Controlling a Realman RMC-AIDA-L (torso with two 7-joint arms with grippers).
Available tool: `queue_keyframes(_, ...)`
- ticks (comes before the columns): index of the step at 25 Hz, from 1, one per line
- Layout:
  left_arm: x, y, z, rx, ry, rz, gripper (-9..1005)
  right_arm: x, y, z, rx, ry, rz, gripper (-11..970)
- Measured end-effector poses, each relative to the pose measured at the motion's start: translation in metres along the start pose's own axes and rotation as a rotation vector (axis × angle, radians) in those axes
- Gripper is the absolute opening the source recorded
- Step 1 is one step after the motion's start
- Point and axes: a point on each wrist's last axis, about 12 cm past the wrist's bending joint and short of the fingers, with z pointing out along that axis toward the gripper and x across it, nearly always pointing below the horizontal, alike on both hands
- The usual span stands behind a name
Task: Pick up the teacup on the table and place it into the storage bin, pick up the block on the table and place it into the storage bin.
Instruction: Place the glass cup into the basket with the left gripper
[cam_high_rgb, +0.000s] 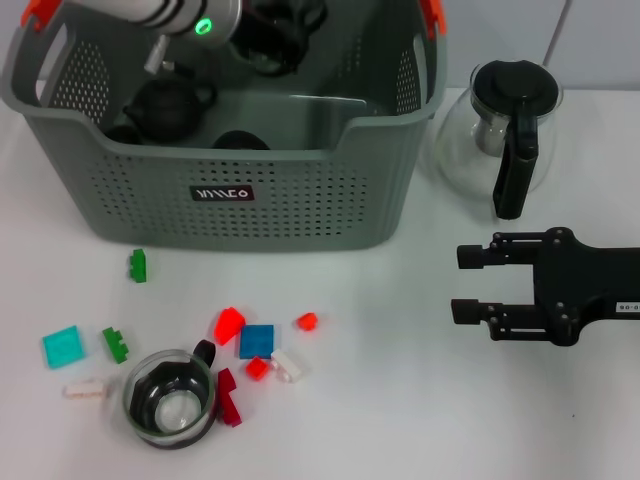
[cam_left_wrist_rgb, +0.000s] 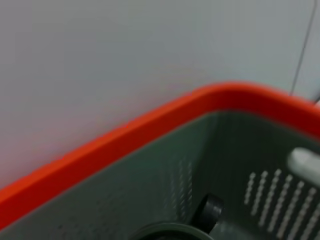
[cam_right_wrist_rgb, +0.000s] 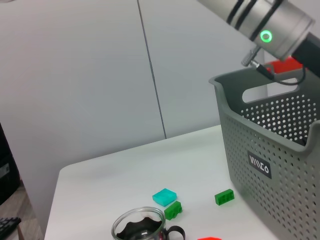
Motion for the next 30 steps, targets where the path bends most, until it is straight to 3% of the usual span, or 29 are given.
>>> queue_keyframes(8, 0.01, -0.003, 0.008, -0.025, 0.019, 0.006, 51, 0.001, 0.001, -0.001, -0.004, -0.001, 0.004, 688)
queue_keyframes(18, 0.015, -0.026, 0.026, -0.057, 0.01, 0.102, 52, 0.002, 0.001, -0.002, -0.003, 0.003, 0.005, 686)
queue_keyframes(30, 0.017, -0.024, 0.026, -0.06, 0.012, 0.087, 54, 0.001, 0.001, -0.002, -0.004, 0.005, 0.002, 686)
